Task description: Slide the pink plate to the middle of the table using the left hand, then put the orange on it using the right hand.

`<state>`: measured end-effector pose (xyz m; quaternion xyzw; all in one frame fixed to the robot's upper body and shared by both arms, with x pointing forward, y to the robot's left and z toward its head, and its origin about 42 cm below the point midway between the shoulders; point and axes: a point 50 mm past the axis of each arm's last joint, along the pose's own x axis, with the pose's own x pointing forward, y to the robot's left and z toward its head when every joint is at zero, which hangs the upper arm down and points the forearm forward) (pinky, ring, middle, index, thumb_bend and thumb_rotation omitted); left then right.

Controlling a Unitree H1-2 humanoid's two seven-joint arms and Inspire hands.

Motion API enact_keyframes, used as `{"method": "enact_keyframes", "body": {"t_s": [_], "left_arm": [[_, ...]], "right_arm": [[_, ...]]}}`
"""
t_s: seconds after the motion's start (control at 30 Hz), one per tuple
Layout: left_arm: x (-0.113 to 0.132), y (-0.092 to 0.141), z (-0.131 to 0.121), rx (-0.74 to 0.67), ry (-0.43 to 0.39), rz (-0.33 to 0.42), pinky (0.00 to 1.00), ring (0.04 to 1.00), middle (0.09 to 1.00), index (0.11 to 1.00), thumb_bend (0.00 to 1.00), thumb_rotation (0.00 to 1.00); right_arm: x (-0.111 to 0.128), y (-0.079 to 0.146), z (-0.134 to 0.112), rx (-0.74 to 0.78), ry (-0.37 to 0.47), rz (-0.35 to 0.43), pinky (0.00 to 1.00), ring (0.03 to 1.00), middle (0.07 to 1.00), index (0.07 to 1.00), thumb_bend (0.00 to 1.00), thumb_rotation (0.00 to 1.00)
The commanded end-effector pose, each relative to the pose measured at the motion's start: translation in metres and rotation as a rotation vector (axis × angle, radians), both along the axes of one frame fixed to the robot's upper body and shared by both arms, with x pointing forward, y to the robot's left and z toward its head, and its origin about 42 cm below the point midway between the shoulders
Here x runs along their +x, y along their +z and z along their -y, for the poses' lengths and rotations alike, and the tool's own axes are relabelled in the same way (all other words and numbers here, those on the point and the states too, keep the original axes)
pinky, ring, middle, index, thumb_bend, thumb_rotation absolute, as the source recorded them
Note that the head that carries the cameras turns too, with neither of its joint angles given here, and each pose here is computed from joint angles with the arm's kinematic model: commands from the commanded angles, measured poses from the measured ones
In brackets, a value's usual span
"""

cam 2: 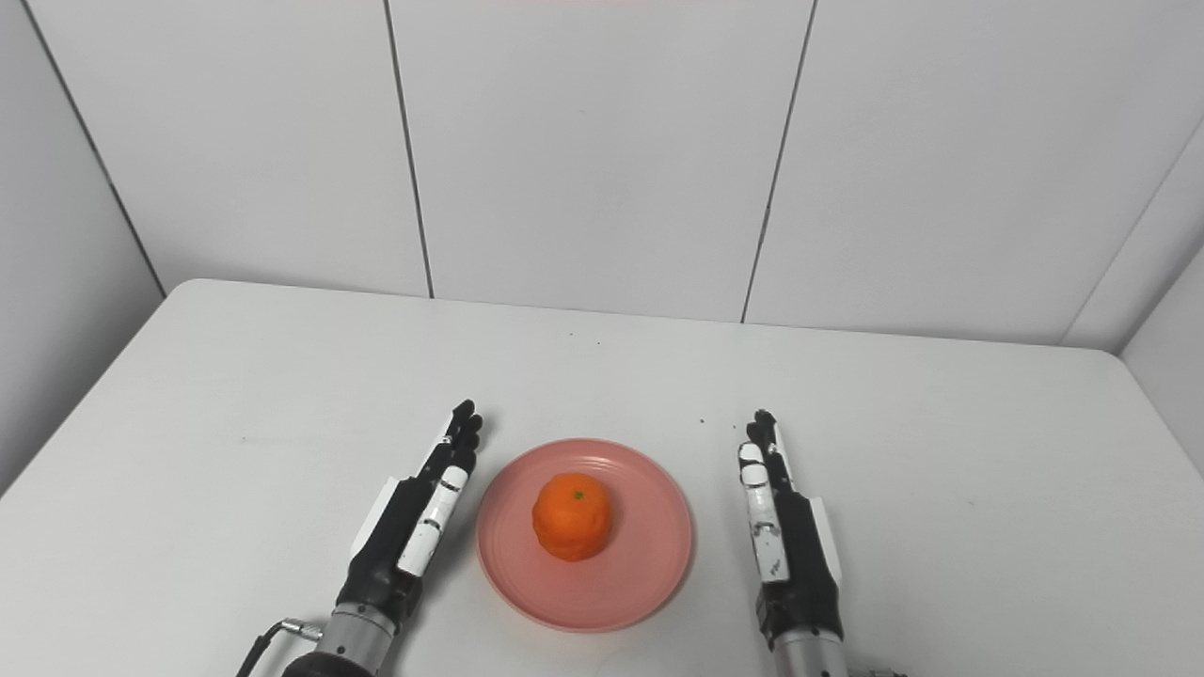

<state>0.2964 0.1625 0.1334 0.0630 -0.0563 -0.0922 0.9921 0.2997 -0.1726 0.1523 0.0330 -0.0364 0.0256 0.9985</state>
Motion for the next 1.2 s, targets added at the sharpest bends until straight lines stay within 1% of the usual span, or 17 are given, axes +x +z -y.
{"method": "enact_keyframes", "body": {"t_s": [0.0, 0.07, 0.27, 0.37, 0.4, 0.43, 0.5, 0.7, 1.17], "left_arm": [[0.0071, 0.0159, 0.0049, -0.019, -0.006, 0.062, 1.00, 1.000, 1.000, 1.000, 0.63, 1.00], [0.0072, 0.0163, 0.0055, -0.018, -0.005, 0.062, 1.00, 1.000, 1.000, 1.000, 0.67, 1.00], [0.0080, 0.0176, 0.0068, -0.026, -0.001, 0.064, 1.00, 1.000, 1.000, 1.000, 0.69, 1.00], [0.0084, 0.0184, 0.0073, -0.041, 0.000, 0.061, 1.00, 1.000, 1.000, 1.000, 0.59, 1.00], [0.0085, 0.0185, 0.0073, -0.044, 0.001, 0.062, 1.00, 1.000, 1.000, 1.000, 0.51, 1.00], [0.0089, 0.0187, 0.0072, -0.052, 0.003, 0.066, 1.00, 1.000, 1.000, 1.000, 0.50, 1.00], [0.0093, 0.0189, 0.0069, -0.061, 0.004, 0.072, 1.00, 1.000, 1.000, 1.000, 0.45, 1.00], [0.0096, 0.0187, 0.0061, -0.065, 0.008, 0.087, 1.00, 1.000, 1.000, 1.000, 0.45, 1.00], [0.0092, 0.0188, 0.0051, -0.070, 0.004, 0.083, 1.00, 1.000, 1.000, 1.000, 0.46, 1.00]], "right_arm": [[0.0060, 0.0162, -0.0025, 0.016, 0.002, 0.070, 1.00, 0.982, 0.993, 0.998, 0.28, 1.00], [0.0062, 0.0164, -0.0023, 0.018, 0.004, 0.070, 1.00, 0.985, 0.995, 0.999, 0.27, 1.00], [0.0066, 0.0169, -0.0012, 0.017, 0.006, 0.071, 1.00, 0.986, 0.995, 1.000, 0.27, 1.00], [0.0069, 0.0169, -0.0003, 0.018, 0.010, 0.071, 1.00, 0.987, 0.996, 1.000, 0.28, 1.00], [0.0069, 0.0168, -0.0001, 0.017, 0.011, 0.069, 1.00, 0.989, 0.998, 1.000, 0.29, 1.00], [0.0070, 0.0169, 0.0000, 0.017, 0.014, 0.067, 1.00, 0.990, 0.999, 1.000, 0.29, 1.00], [0.0070, 0.0170, 0.0001, 0.015, 0.016, 0.068, 1.00, 0.988, 0.998, 1.000, 0.29, 1.00], [0.0070, 0.0170, -0.0002, 0.024, 0.012, 0.068, 1.00, 0.984, 0.994, 0.998, 0.29, 1.00], [0.0075, 0.0167, -0.0014, 0.015, 0.009, 0.076, 1.00, 0.980, 0.992, 0.997, 0.28, 1.00]]}}
